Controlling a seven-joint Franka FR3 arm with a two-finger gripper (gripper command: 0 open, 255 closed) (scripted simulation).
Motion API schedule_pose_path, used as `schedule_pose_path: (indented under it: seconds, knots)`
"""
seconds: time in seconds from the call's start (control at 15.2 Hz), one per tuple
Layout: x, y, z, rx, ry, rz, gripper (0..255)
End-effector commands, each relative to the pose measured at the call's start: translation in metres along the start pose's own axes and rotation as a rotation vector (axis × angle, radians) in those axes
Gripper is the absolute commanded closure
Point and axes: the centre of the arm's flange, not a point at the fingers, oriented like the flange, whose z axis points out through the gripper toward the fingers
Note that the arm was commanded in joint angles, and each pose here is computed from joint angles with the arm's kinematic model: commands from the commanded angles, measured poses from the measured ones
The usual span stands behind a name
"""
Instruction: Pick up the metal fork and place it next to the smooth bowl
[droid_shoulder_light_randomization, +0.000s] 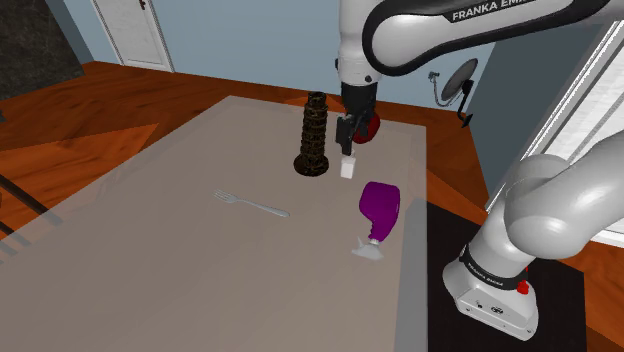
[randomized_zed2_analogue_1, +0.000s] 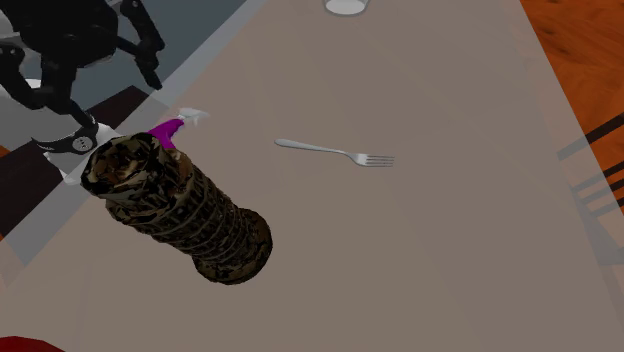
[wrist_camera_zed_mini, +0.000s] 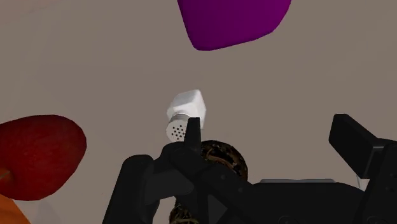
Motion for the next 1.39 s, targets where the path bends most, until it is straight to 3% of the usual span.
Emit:
schedule_pose_path:
  seconds: [0.0,1.32]
  knots:
    - [0.020,-0.017,0.012,0.007,0.007,-0.001,0]
    - [0.206,-0.168,0.088,0.066,0.070,-0.015,0]
